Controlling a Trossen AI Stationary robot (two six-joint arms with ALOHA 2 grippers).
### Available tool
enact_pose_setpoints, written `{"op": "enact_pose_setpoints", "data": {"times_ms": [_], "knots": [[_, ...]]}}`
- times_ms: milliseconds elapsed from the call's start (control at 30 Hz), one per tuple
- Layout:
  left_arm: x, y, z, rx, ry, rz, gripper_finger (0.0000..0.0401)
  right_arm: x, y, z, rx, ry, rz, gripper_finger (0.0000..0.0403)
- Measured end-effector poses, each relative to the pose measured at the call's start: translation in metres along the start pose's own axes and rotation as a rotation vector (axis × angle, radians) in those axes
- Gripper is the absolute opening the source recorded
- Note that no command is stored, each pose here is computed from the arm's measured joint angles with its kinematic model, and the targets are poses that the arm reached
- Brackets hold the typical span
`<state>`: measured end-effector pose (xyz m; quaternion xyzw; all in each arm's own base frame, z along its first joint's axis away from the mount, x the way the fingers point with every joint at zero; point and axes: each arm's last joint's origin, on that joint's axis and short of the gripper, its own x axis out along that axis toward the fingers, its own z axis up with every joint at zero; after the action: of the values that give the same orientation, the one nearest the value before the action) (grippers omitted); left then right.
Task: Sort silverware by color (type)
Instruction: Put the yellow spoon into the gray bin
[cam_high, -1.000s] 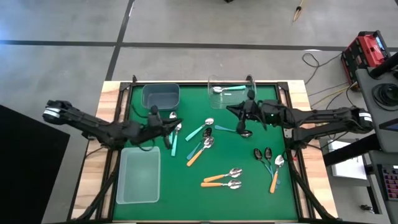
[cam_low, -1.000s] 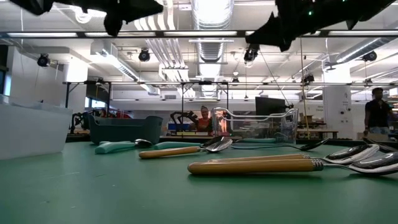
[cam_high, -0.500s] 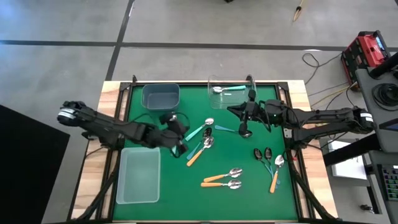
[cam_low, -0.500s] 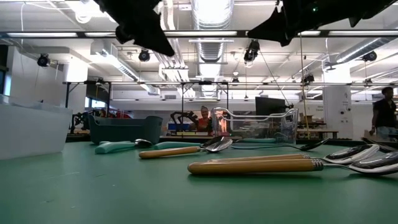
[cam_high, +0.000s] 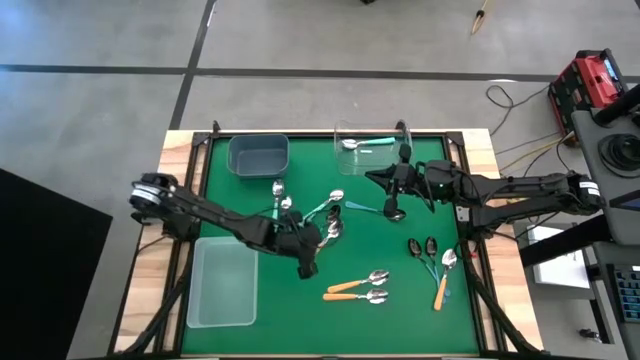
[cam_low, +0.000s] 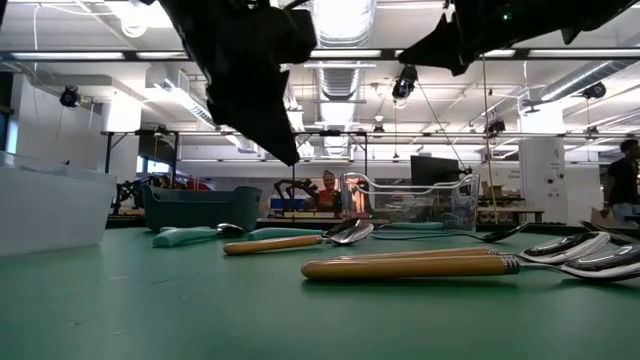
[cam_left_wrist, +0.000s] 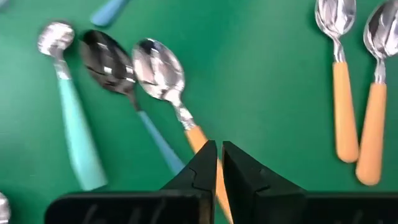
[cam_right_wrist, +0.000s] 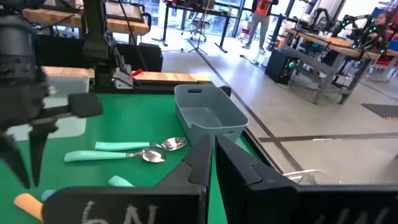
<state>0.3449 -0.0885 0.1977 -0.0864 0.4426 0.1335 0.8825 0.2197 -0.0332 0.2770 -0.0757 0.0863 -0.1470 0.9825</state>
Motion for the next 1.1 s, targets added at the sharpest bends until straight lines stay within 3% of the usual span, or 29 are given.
{"op": "enact_pose_setpoints", "data": {"times_ms": [233, 433, 600, 767, 1100], "knots": [[0.023, -0.020, 0.007, 0.004, -0.006, 0.030, 0.0075, 0.000, 0.001, -0.005, 0.021, 0.047, 0.009, 0.0012], [0.049, -0.027, 0.001, -0.010, 0.050, 0.065, 0.0152, 0.000, 0.001, -0.005, 0.042, 0.055, 0.014, 0.0012], [0.062, -0.029, -0.004, -0.001, 0.076, 0.082, 0.0193, 0.000, 0.001, -0.006, 0.051, 0.056, 0.013, 0.0012], [0.064, -0.027, -0.005, -0.010, 0.029, 0.167, 0.0202, 0.000, 0.001, -0.006, 0.054, 0.056, 0.013, 0.0012], [0.067, -0.024, -0.011, 0.000, 0.037, 0.184, 0.0191, 0.000, 0.001, -0.006, 0.051, 0.055, 0.013, 0.0012]]}}
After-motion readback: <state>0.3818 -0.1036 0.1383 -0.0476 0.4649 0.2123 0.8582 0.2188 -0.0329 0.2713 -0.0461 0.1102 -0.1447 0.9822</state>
